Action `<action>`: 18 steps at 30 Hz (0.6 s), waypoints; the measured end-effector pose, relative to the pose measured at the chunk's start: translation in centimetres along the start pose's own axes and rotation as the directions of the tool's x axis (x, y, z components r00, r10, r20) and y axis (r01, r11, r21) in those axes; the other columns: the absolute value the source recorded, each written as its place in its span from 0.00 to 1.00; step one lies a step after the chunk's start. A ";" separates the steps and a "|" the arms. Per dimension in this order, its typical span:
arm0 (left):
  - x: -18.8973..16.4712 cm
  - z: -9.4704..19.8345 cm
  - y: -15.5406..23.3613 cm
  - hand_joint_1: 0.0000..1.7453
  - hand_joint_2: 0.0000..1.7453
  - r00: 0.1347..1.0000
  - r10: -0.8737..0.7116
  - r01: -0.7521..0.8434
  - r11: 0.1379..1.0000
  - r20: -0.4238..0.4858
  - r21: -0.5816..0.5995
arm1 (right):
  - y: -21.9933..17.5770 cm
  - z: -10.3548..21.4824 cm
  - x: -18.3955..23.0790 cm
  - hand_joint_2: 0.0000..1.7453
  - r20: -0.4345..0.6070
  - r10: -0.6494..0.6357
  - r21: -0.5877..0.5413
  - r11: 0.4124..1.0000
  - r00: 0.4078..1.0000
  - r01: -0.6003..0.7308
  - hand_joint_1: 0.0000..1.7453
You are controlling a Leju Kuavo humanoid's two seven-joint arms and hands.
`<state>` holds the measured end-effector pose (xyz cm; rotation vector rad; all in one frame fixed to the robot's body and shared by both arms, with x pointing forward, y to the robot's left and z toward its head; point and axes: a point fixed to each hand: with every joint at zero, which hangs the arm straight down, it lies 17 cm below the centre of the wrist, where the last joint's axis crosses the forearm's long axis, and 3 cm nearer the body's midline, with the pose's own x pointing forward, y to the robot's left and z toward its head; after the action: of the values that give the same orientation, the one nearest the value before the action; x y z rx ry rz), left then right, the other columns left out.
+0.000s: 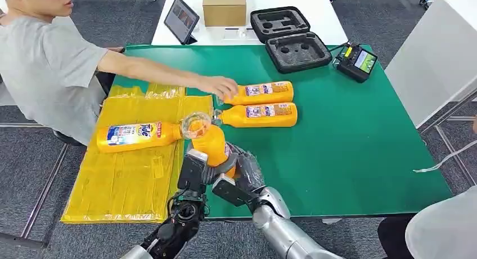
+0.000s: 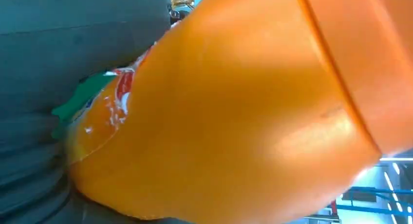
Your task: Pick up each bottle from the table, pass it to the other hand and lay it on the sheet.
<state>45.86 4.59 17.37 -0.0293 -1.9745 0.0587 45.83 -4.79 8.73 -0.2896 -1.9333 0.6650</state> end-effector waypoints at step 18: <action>-1.5 -0.4 1.7 1.00 1.00 0.988 0.131 -0.127 0.990 -0.079 0.061 | 1.7 0.2 1.2 1.00 0.008 -0.066 0.032 0.997 0.998 0.065 0.00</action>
<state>46.80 6.22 16.06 -0.1215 -1.8859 0.1938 44.96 -2.91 8.64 -0.2030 -1.9302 0.6542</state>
